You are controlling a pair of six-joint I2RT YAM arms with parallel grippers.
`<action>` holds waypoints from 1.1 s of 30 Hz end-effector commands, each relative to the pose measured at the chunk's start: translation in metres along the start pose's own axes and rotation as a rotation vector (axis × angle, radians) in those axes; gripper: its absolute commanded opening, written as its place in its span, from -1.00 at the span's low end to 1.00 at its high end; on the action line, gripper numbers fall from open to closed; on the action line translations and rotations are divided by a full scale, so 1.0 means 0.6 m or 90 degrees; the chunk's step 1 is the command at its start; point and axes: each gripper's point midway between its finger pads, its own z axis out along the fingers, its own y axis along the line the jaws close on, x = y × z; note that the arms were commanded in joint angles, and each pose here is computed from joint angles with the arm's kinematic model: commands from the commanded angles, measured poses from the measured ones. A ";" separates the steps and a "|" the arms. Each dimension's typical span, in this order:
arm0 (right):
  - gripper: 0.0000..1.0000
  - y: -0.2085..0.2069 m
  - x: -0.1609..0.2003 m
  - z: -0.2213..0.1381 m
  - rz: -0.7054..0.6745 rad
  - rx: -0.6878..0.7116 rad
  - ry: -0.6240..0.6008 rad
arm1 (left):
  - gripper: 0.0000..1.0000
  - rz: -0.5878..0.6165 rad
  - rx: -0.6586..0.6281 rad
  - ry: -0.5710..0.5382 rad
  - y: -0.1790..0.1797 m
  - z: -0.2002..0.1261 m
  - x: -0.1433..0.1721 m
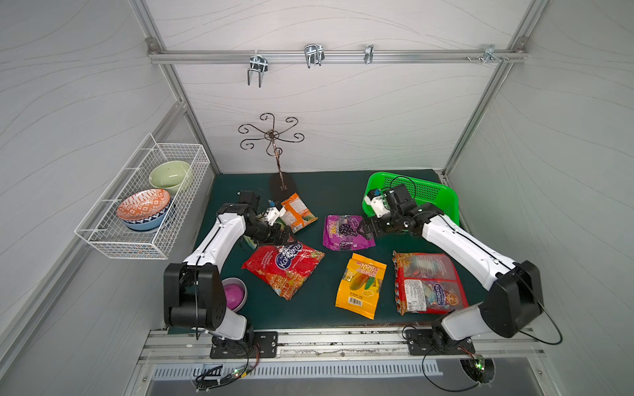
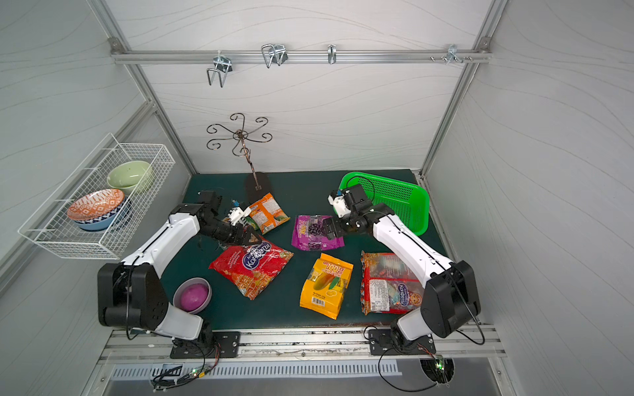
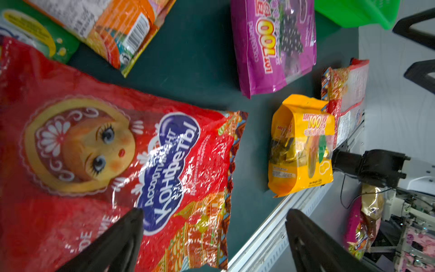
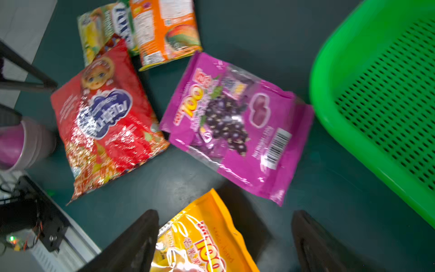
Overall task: Put the candies in the basket
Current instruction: Pick up the candy at the center of the board.
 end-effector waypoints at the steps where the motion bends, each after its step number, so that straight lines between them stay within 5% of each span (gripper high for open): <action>1: 0.80 -0.031 -0.004 -0.024 0.117 -0.017 -0.032 | 0.91 0.000 0.040 -0.053 -0.035 0.004 -0.073; 7: 0.50 -0.068 0.037 0.006 0.301 -0.173 -0.026 | 0.84 0.024 0.036 -0.046 -0.063 0.062 -0.112; 14: 0.46 -0.101 0.075 0.053 0.338 -0.142 -0.040 | 0.83 0.039 0.038 -0.043 -0.080 0.125 -0.132; 33: -0.06 -0.124 0.090 0.146 0.371 -0.186 -0.038 | 0.70 0.022 0.041 0.012 -0.051 0.234 -0.133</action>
